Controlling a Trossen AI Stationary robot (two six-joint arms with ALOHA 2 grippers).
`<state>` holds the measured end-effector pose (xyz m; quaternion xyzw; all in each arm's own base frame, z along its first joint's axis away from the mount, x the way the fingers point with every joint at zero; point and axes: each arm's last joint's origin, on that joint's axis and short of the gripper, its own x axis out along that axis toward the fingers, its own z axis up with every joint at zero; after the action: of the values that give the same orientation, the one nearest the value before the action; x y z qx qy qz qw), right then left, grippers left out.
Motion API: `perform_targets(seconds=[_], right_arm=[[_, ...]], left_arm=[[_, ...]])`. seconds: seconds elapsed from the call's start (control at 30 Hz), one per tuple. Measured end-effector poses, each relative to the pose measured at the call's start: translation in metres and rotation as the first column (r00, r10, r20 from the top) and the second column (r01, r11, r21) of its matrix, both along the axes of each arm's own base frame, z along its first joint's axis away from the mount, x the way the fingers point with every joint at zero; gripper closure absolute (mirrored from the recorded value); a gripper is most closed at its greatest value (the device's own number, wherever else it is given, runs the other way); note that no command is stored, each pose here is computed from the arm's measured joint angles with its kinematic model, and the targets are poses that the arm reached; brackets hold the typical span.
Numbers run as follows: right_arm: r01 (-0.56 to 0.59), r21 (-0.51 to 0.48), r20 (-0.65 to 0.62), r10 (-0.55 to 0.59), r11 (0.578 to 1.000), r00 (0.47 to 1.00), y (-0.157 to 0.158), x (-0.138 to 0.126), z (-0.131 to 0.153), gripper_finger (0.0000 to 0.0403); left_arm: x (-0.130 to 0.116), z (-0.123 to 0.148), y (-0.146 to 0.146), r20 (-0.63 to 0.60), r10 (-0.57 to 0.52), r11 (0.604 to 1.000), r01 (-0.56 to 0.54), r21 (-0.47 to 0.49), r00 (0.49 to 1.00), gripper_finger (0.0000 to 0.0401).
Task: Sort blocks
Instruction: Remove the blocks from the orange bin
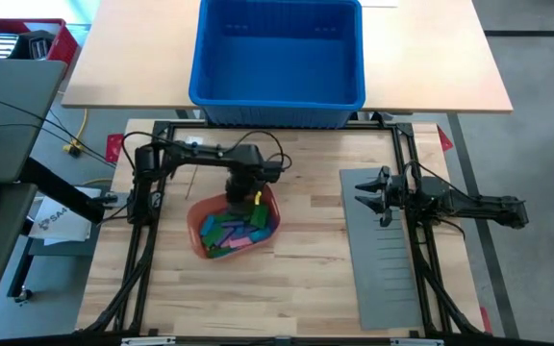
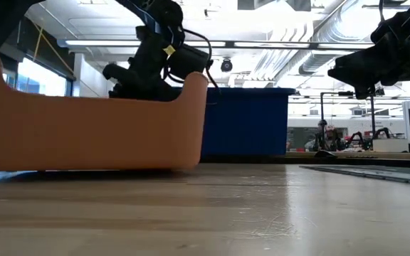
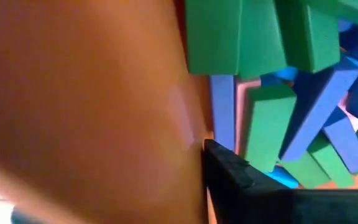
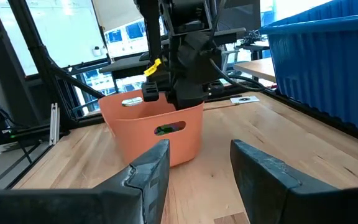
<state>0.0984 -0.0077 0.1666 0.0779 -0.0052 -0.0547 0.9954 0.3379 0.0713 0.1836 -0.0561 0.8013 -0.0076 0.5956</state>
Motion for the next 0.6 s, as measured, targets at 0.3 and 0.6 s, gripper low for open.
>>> perform_targets(seconds=[0.3,0.6], right_arm=[[0.0,0.0,0.0,0.0,1.0,1.0,0.0,0.0,0.0,0.0238],[0.0,0.0,0.0,0.0,1.0,1.0,0.0,0.0,0.0,0.0238]], left_arm=[[-0.007,0.024,-0.001,0.069,0.103,0.993,-0.107,0.05,0.992,0.0227],[-0.035,0.088,-0.023,0.236,0.307,0.938,-0.335,0.088,0.922,0.0193]])
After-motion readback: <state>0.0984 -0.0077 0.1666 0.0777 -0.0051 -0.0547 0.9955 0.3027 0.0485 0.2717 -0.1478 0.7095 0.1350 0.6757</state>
